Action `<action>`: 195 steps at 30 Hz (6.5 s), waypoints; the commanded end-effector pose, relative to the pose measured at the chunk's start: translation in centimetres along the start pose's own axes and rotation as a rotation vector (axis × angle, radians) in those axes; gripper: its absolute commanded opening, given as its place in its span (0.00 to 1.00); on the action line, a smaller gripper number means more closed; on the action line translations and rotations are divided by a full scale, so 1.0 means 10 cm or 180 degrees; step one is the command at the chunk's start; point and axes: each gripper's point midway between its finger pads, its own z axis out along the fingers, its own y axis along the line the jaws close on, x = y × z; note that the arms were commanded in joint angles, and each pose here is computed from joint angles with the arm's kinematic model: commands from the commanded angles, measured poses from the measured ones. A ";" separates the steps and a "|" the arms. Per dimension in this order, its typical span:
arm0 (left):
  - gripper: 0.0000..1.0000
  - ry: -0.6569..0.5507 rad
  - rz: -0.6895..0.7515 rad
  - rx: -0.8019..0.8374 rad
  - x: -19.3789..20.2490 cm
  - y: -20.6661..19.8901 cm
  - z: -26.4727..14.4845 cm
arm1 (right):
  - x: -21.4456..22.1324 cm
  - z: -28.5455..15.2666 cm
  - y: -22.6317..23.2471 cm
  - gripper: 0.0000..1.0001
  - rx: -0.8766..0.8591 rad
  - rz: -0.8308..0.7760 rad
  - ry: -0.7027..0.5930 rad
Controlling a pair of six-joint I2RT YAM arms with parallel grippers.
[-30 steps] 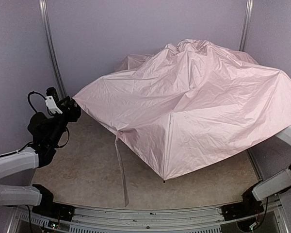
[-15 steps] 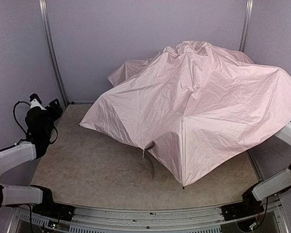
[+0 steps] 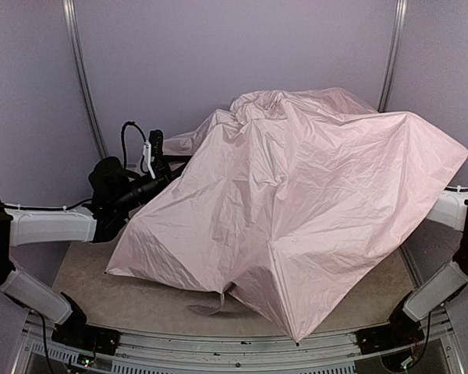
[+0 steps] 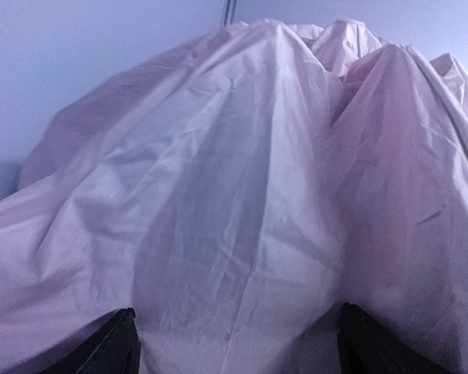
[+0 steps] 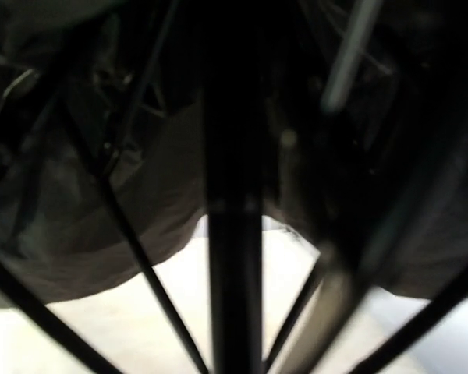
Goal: Put away the umbrella
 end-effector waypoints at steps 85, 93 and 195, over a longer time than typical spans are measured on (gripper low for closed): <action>0.00 -0.0470 0.0514 0.1716 -0.12 -1.47 0.08 | 0.35 0.40 1.44 0.98 -0.1604 -0.0371 0.0177; 0.02 -0.0260 0.0463 0.1909 0.17 -1.62 0.26 | 0.84 0.34 1.31 0.89 -0.1255 -0.0278 0.0606; 0.55 0.0586 -0.0141 0.1924 1.18 -1.52 0.76 | 0.78 0.13 1.06 0.58 -0.1163 0.0224 0.0336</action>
